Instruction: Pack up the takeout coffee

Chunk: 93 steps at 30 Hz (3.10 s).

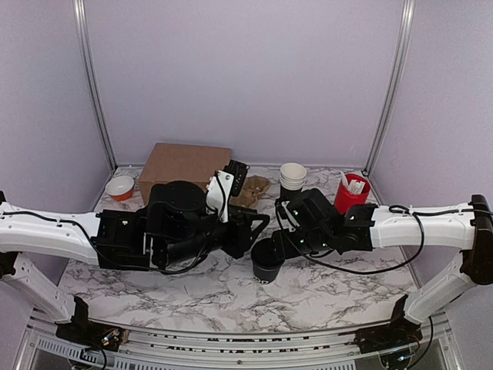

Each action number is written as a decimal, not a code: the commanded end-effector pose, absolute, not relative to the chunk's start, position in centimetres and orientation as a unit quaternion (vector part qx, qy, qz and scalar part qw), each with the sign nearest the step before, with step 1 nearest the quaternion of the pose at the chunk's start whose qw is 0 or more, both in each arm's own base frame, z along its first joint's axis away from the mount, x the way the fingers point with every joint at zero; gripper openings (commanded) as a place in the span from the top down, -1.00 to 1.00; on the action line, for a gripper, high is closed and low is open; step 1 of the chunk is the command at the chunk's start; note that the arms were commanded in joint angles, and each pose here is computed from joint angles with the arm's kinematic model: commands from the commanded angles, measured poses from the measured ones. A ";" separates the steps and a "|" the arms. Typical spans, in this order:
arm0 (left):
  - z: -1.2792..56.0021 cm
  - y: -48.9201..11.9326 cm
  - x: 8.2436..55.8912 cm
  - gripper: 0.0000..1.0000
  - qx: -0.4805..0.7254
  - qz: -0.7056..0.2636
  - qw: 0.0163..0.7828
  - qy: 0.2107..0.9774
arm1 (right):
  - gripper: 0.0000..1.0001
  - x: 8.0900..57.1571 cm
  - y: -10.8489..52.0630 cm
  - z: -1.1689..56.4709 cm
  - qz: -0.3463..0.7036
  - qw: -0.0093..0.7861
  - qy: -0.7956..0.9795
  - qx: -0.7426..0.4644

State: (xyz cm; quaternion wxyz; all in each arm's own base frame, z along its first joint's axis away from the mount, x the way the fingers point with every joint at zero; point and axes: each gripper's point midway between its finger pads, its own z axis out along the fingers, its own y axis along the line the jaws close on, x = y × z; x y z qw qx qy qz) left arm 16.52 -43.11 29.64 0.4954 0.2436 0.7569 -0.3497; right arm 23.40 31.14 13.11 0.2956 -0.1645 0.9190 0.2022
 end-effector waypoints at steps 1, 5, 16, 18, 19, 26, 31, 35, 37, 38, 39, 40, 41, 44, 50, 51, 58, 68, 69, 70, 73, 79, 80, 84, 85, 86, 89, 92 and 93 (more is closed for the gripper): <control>21.7 -44.2 17.3 0.33 0.283 -0.278 0.459 0.795 | 0.06 22.0 29.9 10.9 0.175 0.260 0.933 -0.174; 11.7 -45.2 16.7 0.35 0.300 -0.239 0.389 0.837 | 0.06 22.0 29.9 10.8 0.175 0.259 0.934 -0.175; 19.0 -43.5 17.2 0.36 0.278 -0.258 0.444 0.811 | 0.06 22.0 29.6 11.0 0.171 0.261 0.934 -0.175; 22.9 -43.2 17.1 0.36 0.273 -0.279 0.466 0.794 | 0.06 22.0 29.6 11.1 0.171 0.261 0.934 -0.174; 24.6 -43.0 17.1 0.35 0.269 -0.288 0.477 0.785 | 0.06 22.0 29.7 11.2 0.172 0.261 0.934 -0.174; 23.6 -43.4 18.6 0.30 0.262 -0.282 0.479 0.789 | 0.06 22.1 29.9 11.3 0.174 0.262 0.933 -0.174; 11.0 -45.6 17.8 0.33 0.290 -0.242 0.377 0.846 | 0.06 22.1 29.9 11.2 0.173 0.260 0.934 -0.174; 7.8 -44.7 16.6 0.37 0.276 -0.248 0.352 0.860 | 0.06 22.0 29.8 11.3 0.174 0.260 0.934 -0.174; 10.5 -43.9 16.8 0.35 0.265 -0.257 0.374 0.851 | 0.06 22.0 29.8 11.6 0.176 0.263 0.933 -0.174; 12.2 -43.4 17.0 0.33 0.261 -0.259 0.389 0.845 | 0.06 22.0 29.9 11.8 0.178 0.264 0.932 -0.174; 13.9 -43.1 17.3 0.32 0.258 -0.262 0.404 0.838 | 0.06 22.0 29.9 12.1 0.180 0.267 0.931 -0.174; 15.7 -42.9 17.5 0.31 0.255 -0.267 0.418 0.830 | 0.06 22.1 30.0 12.3 0.182 0.270 0.929 -0.174; 17.0 -42.5 17.6 0.31 0.256 -0.265 0.427 0.826 | 0.06 22.2 30.1 12.7 0.185 0.273 0.928 -0.173; 19.9 -42.2 17.9 0.29 0.257 -0.266 0.447 0.815 | 0.05 22.5 30.6 13.8 0.195 0.284 0.923 -0.172; 20.0 -42.6 17.9 0.28 0.249 -0.274 0.431 0.823 | 0.04 23.1 30.7 16.1 0.205 0.307 0.915 -0.163; 19.5 -42.6 17.8 0.28 0.247 -0.276 0.423 0.827 | 0.03 23.2 30.6 16.5 0.207 0.314 0.913 -0.160; 17.0 -41.8 17.5 0.30 0.214 -0.280 0.382 0.854 | -0.01 24.7 27.4 18.0 0.210 0.347 0.905 -0.126; 13.0 -41.0 17.1 0.31 0.186 -0.290 0.326 0.881 | 0.02 26.4 25.7 15.0 0.228 0.324 0.911 -0.112; 12.6 -40.8 17.1 0.31 0.184 -0.288 0.322 0.883 | 0.02 26.6 25.6 14.7 0.227 0.322 0.912 -0.111; 12.3 -40.8 17.0 0.31 0.184 -0.287 0.318 0.885 | 0.02 26.8 25.5 14.4 0.226 0.319 0.914 -0.109; 11.5 -41.2 16.4 0.31 0.191 -0.298 0.300 0.886 | 0.03 27.5 25.6 13.3 0.233 0.310 0.915 -0.107; 10.1 -42.1 15.5 0.32 0.194 -0.317 0.274 0.887 | 0.07 27.6 26.5 10.6 0.229 0.279 0.925 -0.117; 9.8 -42.2 15.5 0.32 0.195 -0.317 0.271 0.888 | 0.08 27.4 26.7 10.1 0.233 0.273 0.926 -0.120; 9.1 -42.6 15.8 0.32 0.196 -0.314 0.267 0.890 | 0.08 26.2 27.4 8.8 0.226 0.263 0.929 -0.130; 8.9 -42.6 16.0 0.32 0.194 -0.314 0.265 0.891 | 0.08 25.7 27.5 8.6 0.224 0.262 0.930 -0.132; 8.8 -42.7 16.3 0.32 0.190 -0.318 0.265 0.890 | 0.08 25.3 27.7 8.5 0.223 0.261 0.929 -0.134; 9.1 -42.6 17.4 0.32 0.183 -0.323 0.272 0.888 | 0.09 23.5 28.2 8.0 0.227 0.254 0.930 -0.135; 9.3 -42.5 18.8 0.32 0.181 -0.317 0.276 0.889 | 0.09 21.9 28.8 7.7 0.246 0.249 0.927 -0.132; 9.3 -42.5 19.2 0.32 0.181 -0.313 0.277 0.890 | 0.09 21.4 29.0 7.6 0.251 0.246 0.927 -0.131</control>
